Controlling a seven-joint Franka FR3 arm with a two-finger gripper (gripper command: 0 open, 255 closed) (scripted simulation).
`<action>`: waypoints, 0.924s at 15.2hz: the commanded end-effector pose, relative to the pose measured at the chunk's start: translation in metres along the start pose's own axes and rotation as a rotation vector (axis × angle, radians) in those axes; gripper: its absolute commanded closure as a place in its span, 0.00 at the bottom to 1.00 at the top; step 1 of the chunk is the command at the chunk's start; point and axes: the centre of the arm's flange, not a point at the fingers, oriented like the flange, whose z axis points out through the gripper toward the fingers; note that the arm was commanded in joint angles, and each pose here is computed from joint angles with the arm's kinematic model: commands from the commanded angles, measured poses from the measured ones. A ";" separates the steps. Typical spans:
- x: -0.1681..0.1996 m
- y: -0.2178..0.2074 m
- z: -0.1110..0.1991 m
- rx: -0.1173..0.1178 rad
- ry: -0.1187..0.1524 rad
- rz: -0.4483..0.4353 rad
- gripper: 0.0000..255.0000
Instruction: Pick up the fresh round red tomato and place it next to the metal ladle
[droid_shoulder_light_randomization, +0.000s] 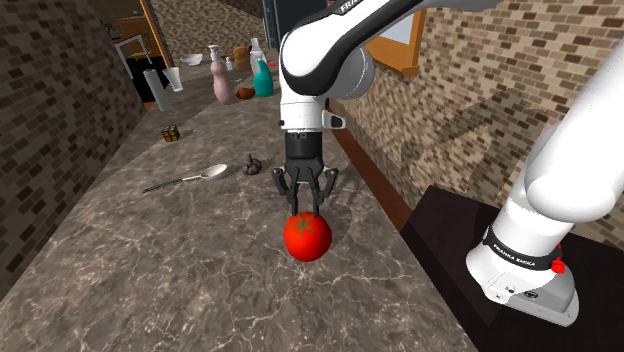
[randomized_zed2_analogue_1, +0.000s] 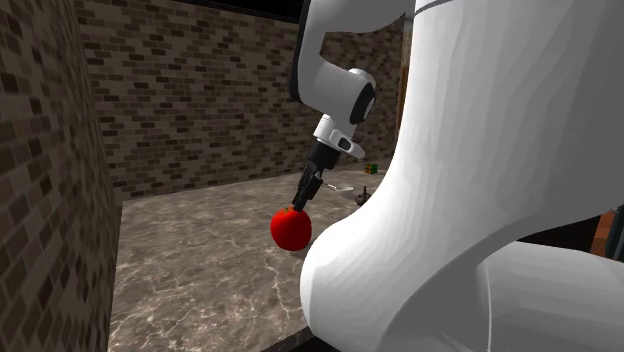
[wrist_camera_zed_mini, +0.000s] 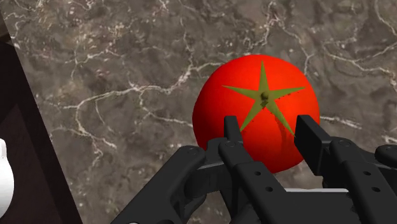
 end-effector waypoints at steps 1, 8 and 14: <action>-0.004 0.001 -0.009 0.000 0.000 0.000 1.00; -0.021 0.003 -0.041 0.000 0.000 0.000 1.00; -0.036 0.005 -0.069 0.000 0.000 0.000 1.00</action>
